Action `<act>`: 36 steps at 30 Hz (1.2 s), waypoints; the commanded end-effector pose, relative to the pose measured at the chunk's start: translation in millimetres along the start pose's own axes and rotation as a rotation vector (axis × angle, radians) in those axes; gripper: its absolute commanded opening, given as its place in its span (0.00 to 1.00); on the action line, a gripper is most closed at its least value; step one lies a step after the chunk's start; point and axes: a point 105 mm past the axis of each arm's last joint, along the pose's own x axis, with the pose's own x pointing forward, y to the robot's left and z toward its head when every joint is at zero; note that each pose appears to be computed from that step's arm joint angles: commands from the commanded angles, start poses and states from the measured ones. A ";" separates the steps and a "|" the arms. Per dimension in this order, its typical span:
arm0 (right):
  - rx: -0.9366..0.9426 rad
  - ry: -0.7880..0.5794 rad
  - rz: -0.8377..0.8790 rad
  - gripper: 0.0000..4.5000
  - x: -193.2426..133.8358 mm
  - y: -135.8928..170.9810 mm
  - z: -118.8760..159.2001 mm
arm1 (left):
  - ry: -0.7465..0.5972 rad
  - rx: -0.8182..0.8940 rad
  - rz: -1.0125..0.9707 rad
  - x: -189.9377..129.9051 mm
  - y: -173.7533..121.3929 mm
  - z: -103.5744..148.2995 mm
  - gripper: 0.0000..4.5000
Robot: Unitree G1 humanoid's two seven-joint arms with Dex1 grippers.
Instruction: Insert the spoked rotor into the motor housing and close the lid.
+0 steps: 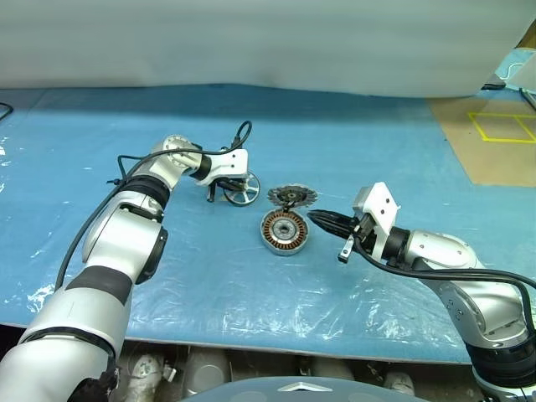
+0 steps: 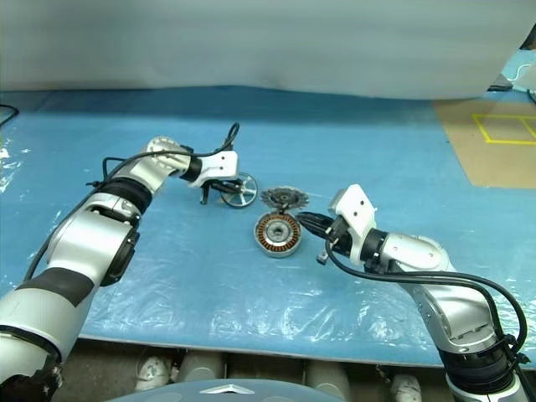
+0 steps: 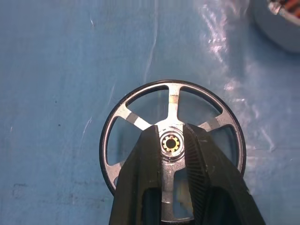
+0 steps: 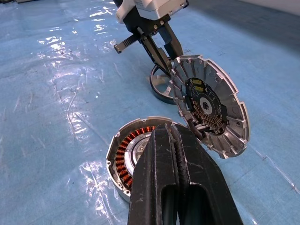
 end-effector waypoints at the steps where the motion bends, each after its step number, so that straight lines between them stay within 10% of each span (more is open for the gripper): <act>1: -0.034 -0.040 -0.025 0.00 -2.4 -3.9 10.8 | -0.197 -0.006 -0.025 -17.6 -0.6 18.7 0.08; 15: -0.027 -0.032 -0.018 0.00 -0.3 -9.6 8.3 | -0.335 -0.161 -0.054 -62.5 -16.8 -3.6 0.08; 36: 0.021 0.037 0.170 0.00 -18.7 19.2 12.3 | -0.796 -0.423 -0.116 -43.9 -99.1 75.2 0.08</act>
